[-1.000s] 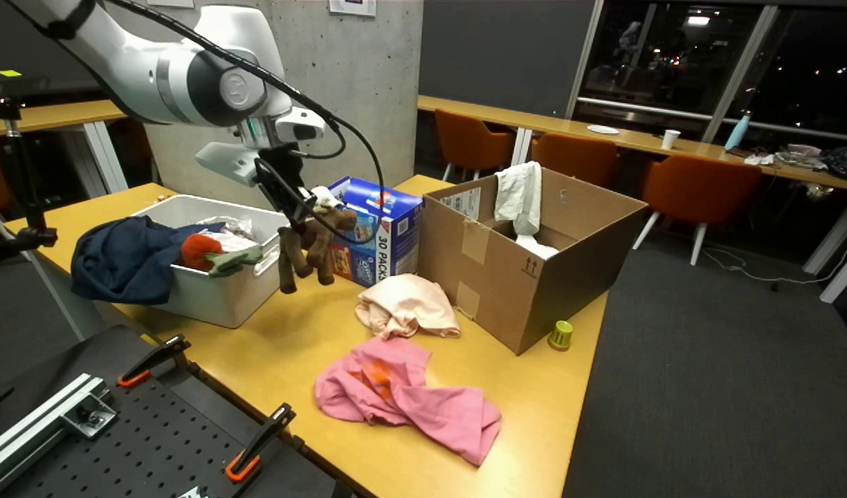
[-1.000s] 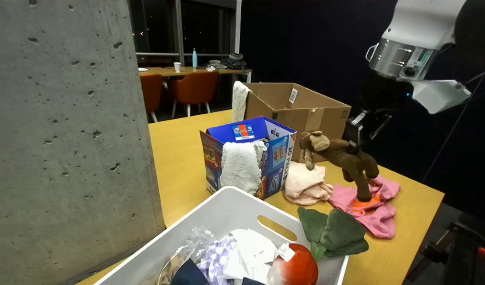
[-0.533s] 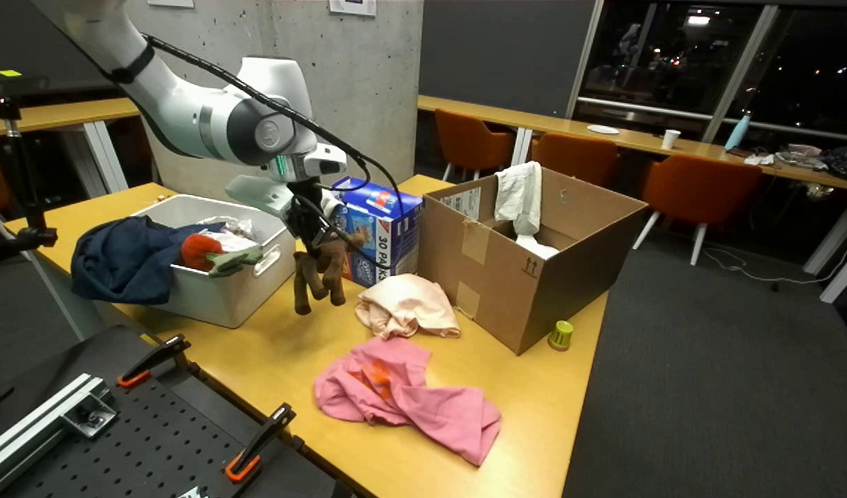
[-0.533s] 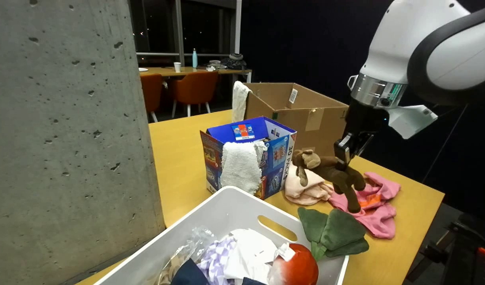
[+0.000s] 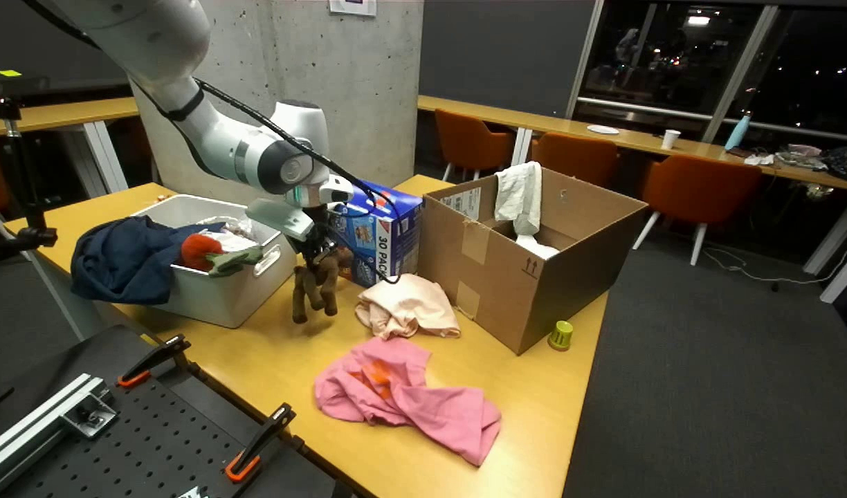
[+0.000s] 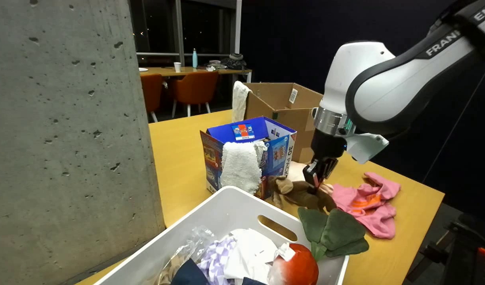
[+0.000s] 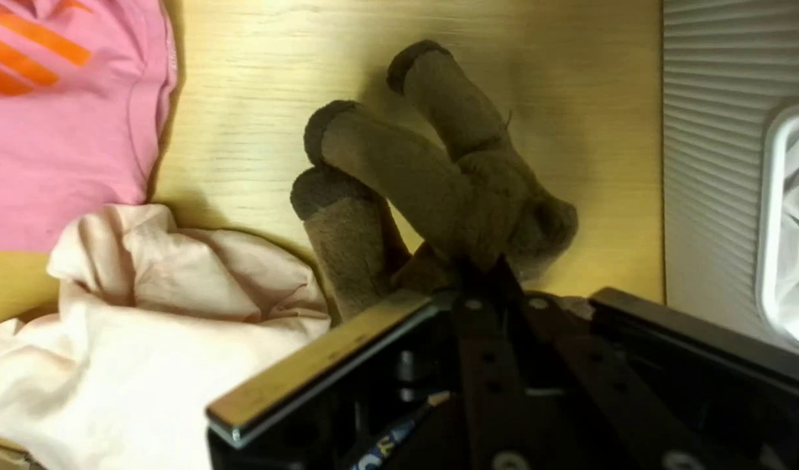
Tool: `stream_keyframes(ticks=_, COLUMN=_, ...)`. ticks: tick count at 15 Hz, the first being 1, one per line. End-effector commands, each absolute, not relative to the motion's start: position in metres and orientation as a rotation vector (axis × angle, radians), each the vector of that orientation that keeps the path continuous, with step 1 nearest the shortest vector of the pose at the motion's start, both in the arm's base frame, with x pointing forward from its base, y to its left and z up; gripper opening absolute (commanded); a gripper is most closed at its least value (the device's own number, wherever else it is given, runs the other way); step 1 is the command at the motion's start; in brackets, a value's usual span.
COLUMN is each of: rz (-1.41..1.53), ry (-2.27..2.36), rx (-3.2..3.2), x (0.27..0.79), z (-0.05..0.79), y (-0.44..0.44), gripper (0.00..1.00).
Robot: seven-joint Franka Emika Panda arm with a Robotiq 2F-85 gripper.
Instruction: Remove the pink and peach shirts, the moose toy and the turnip plushie out of the basket
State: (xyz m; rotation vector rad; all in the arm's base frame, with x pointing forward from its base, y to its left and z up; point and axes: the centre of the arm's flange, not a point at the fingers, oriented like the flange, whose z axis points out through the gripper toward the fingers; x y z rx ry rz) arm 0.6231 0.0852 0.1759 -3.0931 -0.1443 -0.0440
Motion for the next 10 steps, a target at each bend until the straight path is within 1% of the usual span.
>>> stream_keyframes(ticks=1, rz=0.009, ry=-0.175, rx=-3.063, x=0.643, z=0.161, y=0.091, gripper=0.31)
stream_keyframes(ticks=2, rz=0.013, ry=-0.185, rx=-3.065, x=0.645, z=0.160, y=0.094, gripper=0.36)
stream_keyframes(ticks=3, rz=0.014, ry=-0.192, rx=-3.067, x=0.644, z=0.162, y=0.100, gripper=0.44)
stream_keyframes(ticks=5, rz=0.000, ry=-0.211, rx=-3.072, x=0.635, z=0.171, y=0.114, gripper=0.57)
stream_keyframes(ticks=7, rz=-0.014, ry=-0.239, rx=-3.074, x=0.616, z=0.183, y=0.133, gripper=0.72)
stream_keyframes(ticks=10, rz=-0.041, ry=-0.215, rx=-3.111, x=0.570, z=0.205, y=0.162, gripper=0.95)
